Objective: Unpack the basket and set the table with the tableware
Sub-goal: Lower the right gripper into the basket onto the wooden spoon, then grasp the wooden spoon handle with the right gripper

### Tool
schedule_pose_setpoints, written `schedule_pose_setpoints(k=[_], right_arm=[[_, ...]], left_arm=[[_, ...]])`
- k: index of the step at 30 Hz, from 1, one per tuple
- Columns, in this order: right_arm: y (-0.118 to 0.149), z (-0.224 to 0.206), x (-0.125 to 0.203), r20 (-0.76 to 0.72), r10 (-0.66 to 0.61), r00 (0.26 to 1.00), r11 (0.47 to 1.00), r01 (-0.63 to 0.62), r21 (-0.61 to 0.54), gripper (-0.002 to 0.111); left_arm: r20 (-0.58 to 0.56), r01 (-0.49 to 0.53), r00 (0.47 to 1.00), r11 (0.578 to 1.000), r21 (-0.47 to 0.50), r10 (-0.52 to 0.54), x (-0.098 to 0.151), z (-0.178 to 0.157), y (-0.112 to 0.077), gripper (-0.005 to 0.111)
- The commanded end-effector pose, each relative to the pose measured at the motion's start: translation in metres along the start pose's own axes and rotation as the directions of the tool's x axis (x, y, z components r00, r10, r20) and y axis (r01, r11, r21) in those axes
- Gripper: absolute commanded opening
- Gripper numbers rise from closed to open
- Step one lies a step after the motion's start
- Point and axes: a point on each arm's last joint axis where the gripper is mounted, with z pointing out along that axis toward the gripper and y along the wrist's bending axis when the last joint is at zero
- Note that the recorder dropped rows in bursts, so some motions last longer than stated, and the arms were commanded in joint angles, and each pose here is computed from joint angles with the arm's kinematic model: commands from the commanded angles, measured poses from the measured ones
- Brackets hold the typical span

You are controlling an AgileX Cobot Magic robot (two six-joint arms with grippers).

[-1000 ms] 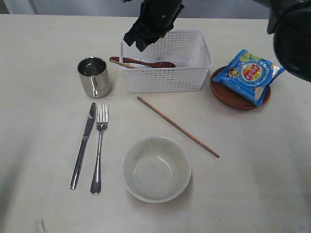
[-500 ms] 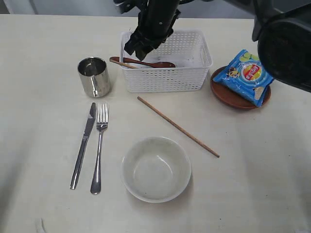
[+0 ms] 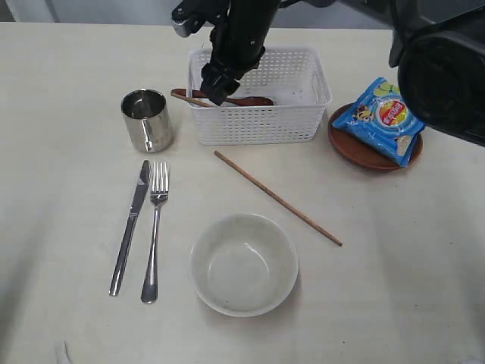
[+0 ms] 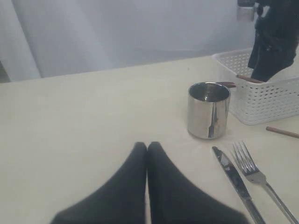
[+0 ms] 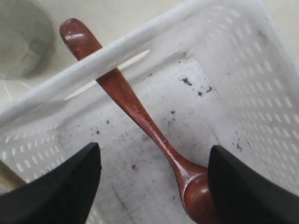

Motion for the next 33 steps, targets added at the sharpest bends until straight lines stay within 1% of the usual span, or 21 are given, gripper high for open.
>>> schedule_pose_setpoints(k=[1, 4, 8, 9, 11, 13, 16, 17, 18, 22, 26, 33], right_arm=[[-0.001, 0.012, 0.001, -0.003, -0.01, 1.0, 1.0, 0.01, -0.013, 0.063], [-0.002, 0.027, 0.004, -0.016, -0.018, 1.0, 1.0, 0.018, -0.011, 0.063], [-0.004, 0.033, 0.003, 0.005, -0.018, 1.0, 1.0, 0.018, 0.009, 0.063], [-0.004, 0.034, 0.003, 0.01, -0.018, 1.0, 1.0, 0.018, 0.013, 0.062], [-0.005, 0.038, 0.004, 0.013, -0.017, 1.0, 1.0, 0.017, 0.015, 0.056], [-0.005, 0.042, 0.005, 0.003, -0.021, 1.0, 1.0, 0.02, 0.017, 0.042], [-0.007, 0.044, 0.009, -0.041, -0.049, 0.998, 0.998, 0.051, 0.041, 0.013], [-0.008, 0.044, 0.011, -0.061, -0.062, 0.996, 0.997, 0.065, 0.051, 0.005], [-0.01, 0.043, 0.013, -0.086, -0.07, 0.994, 0.995, 0.076, 0.069, 0.0], [-0.013, 0.042, 0.018, -0.144, -0.074, 0.987, 0.991, 0.089, 0.096, 0.0], [-0.013, 0.038, 0.018, -0.152, -0.075, 0.985, 0.992, 0.09, 0.093, 0.0], [-0.015, 0.02, 0.016, -0.17, -0.097, 0.981, 0.985, 0.119, 0.125, 0.0]], left_arm=[[0.009, -0.001, 1.0, 1.0, -0.002, 0.001, 0.0, 0.0, 0.0, 0.0], [0.009, -0.001, 1.0, 1.0, -0.002, 0.001, 0.0, 0.0, 0.0, 0.0], [0.009, -0.001, 1.0, 1.0, -0.002, 0.001, 0.0, 0.0, 0.0, 0.0], [0.009, -0.001, 1.0, 1.0, -0.002, 0.001, 0.0, 0.0, 0.0, 0.0], [0.009, -0.001, 1.0, 1.0, -0.002, 0.001, 0.0, 0.0, 0.0, 0.0], [0.009, -0.001, 1.0, 1.0, -0.002, 0.001, 0.0, 0.0, 0.0, 0.0], [0.009, 0.009, 1.0, 1.0, 0.001, -0.009, 0.0, 0.0, 0.0, 0.0], [0.009, 0.009, 1.0, 1.0, 0.001, -0.009, 0.0, 0.0, 0.0, 0.0], [0.009, 0.006, 1.0, 1.0, 0.0, -0.006, 0.0, 0.0, 0.0, 0.0], [0.009, 0.006, 1.0, 1.0, 0.0, -0.006, 0.0, 0.0, 0.0, 0.0], [0.009, 0.006, 1.0, 1.0, 0.0, -0.006, 0.0, 0.0, 0.0, 0.0], [0.009, 0.006, 1.0, 1.0, 0.0, -0.006, 0.0, 0.0, 0.0, 0.0]])
